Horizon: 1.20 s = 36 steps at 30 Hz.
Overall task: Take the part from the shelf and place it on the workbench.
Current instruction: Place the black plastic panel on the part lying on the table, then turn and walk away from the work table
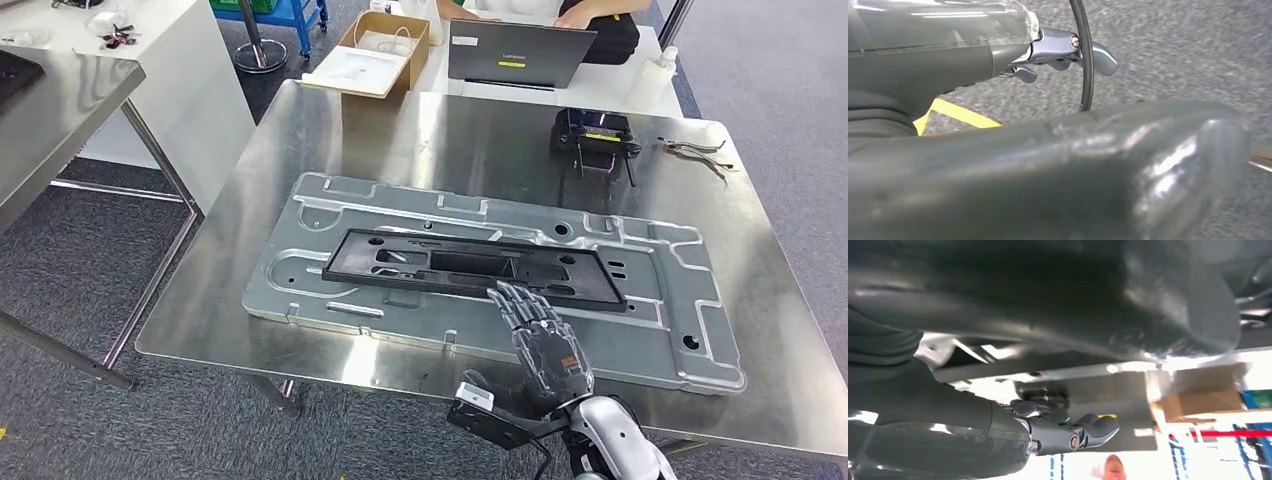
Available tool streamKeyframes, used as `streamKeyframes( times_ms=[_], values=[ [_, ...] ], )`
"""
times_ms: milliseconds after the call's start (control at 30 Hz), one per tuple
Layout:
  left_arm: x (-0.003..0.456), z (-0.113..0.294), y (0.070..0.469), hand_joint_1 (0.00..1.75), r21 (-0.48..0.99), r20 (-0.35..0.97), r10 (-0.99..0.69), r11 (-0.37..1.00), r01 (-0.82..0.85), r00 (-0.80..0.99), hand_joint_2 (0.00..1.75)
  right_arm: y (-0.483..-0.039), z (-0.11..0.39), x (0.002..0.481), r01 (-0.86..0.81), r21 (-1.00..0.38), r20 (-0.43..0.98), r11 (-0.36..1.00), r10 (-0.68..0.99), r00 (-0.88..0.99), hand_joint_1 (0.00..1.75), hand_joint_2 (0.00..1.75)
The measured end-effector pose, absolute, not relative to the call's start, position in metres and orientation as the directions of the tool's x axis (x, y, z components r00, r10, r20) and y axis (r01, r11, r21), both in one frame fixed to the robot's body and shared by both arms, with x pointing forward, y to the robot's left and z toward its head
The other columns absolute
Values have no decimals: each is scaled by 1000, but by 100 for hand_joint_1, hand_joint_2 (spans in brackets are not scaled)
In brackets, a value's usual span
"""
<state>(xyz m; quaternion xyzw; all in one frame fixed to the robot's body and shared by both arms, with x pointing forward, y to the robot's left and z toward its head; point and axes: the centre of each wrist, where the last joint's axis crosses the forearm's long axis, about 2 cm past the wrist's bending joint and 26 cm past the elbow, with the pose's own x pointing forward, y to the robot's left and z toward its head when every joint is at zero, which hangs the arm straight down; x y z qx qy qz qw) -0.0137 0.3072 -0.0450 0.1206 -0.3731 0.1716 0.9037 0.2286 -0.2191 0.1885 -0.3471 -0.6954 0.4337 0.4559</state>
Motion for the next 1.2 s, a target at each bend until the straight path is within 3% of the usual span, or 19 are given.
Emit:
streamKeyframes(
  times_ms=[933, 1200],
  values=[
    [-17, -44, 298, 0, 77, 694, 244, 910, -406, 678, 0, -220, 179, 213, 92, -921, 331, 379, 883, -332, 0, 0],
    [-16, -43, 290, 0, 62, 687, 263, 907, -416, 678, 0, -228, 169, 198, 47, -878, 437, 477, 838, -326, 0, 0]
  ],
)
